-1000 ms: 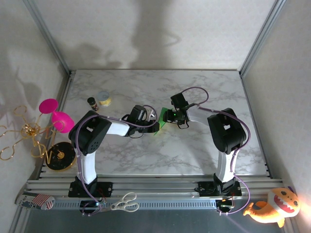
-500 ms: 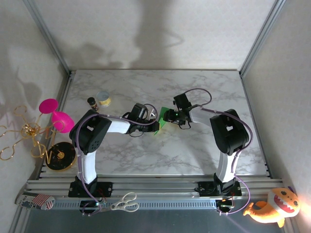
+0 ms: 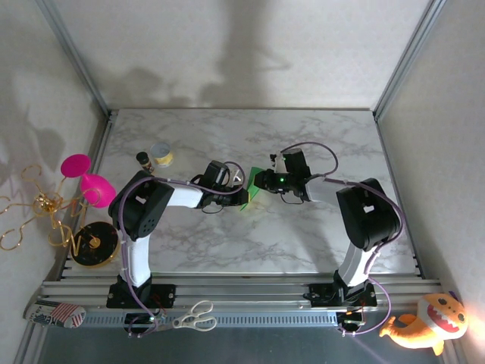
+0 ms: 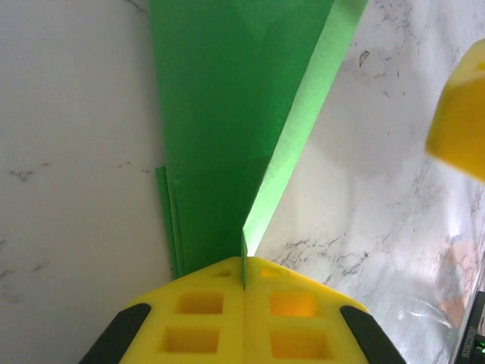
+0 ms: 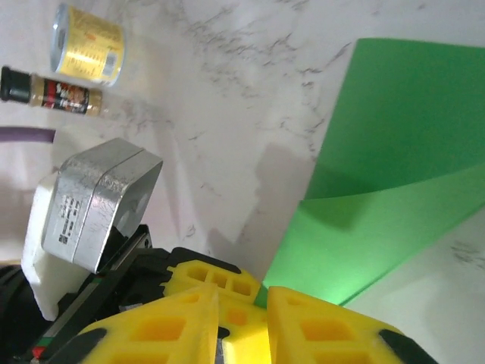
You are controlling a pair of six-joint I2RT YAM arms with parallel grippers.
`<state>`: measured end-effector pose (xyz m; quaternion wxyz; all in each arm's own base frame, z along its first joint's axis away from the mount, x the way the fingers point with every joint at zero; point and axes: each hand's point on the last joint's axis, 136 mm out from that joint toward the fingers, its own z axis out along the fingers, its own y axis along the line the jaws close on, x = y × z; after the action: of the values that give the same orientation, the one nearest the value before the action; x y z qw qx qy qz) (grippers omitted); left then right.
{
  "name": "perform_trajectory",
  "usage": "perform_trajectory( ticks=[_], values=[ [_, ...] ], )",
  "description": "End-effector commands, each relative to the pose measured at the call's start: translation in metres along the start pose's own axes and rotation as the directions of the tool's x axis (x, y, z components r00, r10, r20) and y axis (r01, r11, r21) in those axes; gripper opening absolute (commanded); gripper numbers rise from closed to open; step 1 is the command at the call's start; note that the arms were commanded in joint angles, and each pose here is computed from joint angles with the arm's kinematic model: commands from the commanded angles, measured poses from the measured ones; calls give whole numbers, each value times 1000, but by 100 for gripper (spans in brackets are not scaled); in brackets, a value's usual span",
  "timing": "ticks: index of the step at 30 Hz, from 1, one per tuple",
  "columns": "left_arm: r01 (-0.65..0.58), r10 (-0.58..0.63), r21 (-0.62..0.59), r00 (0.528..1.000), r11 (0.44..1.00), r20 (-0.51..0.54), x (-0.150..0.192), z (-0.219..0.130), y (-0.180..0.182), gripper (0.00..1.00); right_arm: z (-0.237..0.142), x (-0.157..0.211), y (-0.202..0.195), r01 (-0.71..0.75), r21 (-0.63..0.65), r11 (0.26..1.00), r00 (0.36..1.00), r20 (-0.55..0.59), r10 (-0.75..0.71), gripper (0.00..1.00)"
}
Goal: Fold a paper plane with a square sheet of paper (pick it up from the middle)
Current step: Fifth fold the wing at the center of the table.
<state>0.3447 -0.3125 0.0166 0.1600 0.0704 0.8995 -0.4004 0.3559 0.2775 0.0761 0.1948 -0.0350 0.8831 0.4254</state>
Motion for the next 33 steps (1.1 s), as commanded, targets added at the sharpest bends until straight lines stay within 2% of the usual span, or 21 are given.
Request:
perform_trajectory(
  ticks=[1, 12, 22, 33],
  values=[
    [104, -132, -220, 984, 970, -116, 57, 16, 72, 0, 11, 10, 4, -1, -59, 998, 999, -40, -2, 19],
    [113, -139, -216, 984, 970, -112, 58, 16, 73, 1, 24, 20, -20, -21, 3, 1000, 997, -74, 21, 17],
    [113, -141, -216, 983, 970, -116, 60, 16, 74, 6, 32, 20, -23, -14, -3, 1000, 995, -94, 14, 18],
    [114, -144, -222, 982, 968, -122, 63, 16, 76, 6, 37, 24, -31, -26, 18, 999, 993, -116, 28, 18]
  ],
)
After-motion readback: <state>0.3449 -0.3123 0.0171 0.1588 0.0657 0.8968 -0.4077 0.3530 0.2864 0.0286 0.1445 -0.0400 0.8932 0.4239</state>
